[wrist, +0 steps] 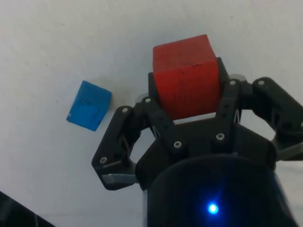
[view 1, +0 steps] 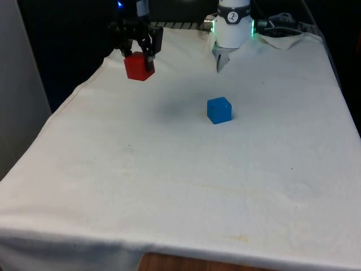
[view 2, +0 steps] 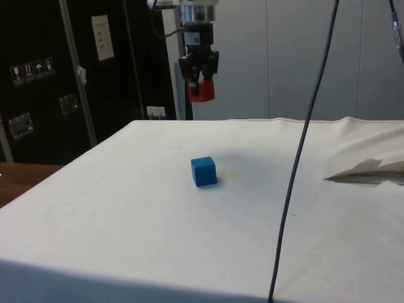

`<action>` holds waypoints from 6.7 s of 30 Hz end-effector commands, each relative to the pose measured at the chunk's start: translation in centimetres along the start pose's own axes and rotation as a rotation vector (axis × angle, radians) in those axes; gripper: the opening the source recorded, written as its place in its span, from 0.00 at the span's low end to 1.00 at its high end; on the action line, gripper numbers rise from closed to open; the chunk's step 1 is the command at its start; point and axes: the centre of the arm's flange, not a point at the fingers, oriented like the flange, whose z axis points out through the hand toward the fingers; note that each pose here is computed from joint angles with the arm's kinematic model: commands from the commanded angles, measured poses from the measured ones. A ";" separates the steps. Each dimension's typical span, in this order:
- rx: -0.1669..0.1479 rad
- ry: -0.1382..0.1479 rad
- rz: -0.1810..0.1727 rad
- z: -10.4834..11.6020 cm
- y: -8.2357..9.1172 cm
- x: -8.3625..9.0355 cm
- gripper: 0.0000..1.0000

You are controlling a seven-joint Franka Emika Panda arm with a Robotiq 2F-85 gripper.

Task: Stack the two cubes.

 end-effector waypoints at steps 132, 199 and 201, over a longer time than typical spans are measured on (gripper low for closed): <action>-0.018 -0.019 0.054 9.4 -17.4 -10.1 0.00; 0.006 -0.011 0.055 2.1 -17.6 -9.9 1.00; 0.008 -0.010 0.053 1.6 -17.6 -10.0 1.00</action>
